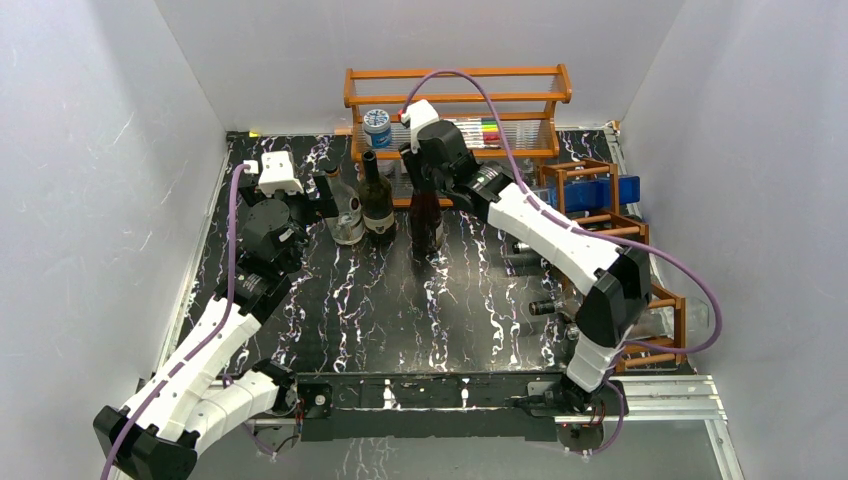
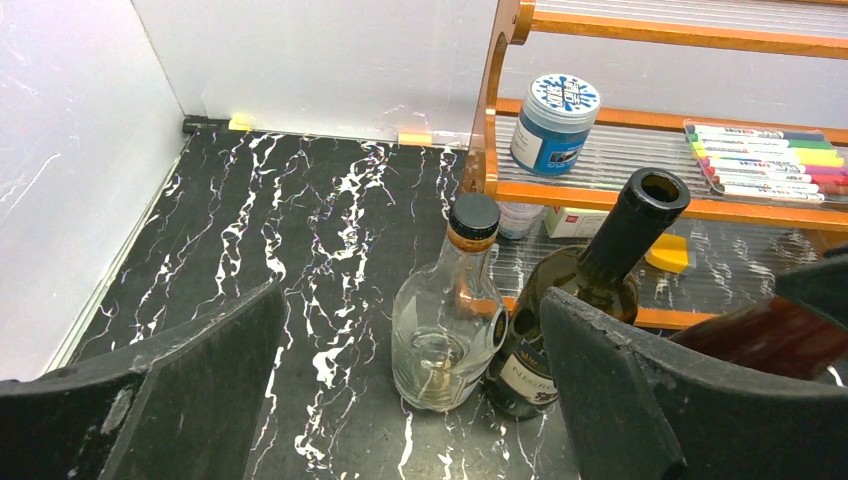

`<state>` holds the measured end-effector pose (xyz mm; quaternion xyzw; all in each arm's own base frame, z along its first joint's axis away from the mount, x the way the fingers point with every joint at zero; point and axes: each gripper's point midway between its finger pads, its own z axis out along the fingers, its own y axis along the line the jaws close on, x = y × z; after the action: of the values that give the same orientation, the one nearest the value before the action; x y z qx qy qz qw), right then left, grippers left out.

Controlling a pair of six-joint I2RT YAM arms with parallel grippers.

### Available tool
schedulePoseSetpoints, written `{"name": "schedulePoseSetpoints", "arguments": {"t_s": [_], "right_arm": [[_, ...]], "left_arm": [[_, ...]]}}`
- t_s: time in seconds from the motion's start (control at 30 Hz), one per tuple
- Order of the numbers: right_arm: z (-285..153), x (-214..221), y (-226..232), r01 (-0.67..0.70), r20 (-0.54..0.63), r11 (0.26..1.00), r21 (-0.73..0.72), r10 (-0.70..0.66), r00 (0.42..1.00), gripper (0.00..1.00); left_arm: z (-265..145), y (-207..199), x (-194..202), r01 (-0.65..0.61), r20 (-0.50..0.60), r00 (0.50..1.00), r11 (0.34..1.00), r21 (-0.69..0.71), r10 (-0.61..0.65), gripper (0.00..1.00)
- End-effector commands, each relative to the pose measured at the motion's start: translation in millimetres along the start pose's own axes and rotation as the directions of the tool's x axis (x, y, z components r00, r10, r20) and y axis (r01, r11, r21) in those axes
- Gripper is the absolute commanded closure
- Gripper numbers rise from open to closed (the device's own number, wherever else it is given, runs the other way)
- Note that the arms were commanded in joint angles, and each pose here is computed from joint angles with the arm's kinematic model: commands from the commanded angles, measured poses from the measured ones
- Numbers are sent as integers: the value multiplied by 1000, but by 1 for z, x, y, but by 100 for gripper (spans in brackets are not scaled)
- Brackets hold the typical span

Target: Take the wine bottle off the wine rack

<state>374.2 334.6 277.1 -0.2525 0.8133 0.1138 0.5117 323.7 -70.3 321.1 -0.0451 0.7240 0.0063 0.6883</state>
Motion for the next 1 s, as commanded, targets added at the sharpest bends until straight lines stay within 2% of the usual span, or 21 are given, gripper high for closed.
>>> {"name": "schedulePoseSetpoints", "arguments": {"t_s": [0.0,0.5,0.7,0.83,0.9,0.97], "right_arm": [[-35,-154,-4,-128,447,989,-77,149,882,100],[-3,-156,5,-110,438,989,-101,143,888,100],[0,-140,7,-103,401,989,-108,138,906,100],[-2,-135,5,-94,384,991,-98,125,915,48],[-5,-136,4,-83,380,992,-92,112,918,32],[-11,-138,2,-76,381,993,-88,104,919,21]], "left_arm": [[-3,4,-24,35,57,998,999,-8,-34,2],[-4,4,-27,39,63,997,999,-6,-38,2],[-5,4,-27,37,64,997,999,-7,-37,2],[-4,3,-26,39,63,997,999,-4,-39,2],[-4,3,-25,38,60,998,999,-3,-37,2],[-3,2,-24,36,57,998,999,-2,-36,2]]}}
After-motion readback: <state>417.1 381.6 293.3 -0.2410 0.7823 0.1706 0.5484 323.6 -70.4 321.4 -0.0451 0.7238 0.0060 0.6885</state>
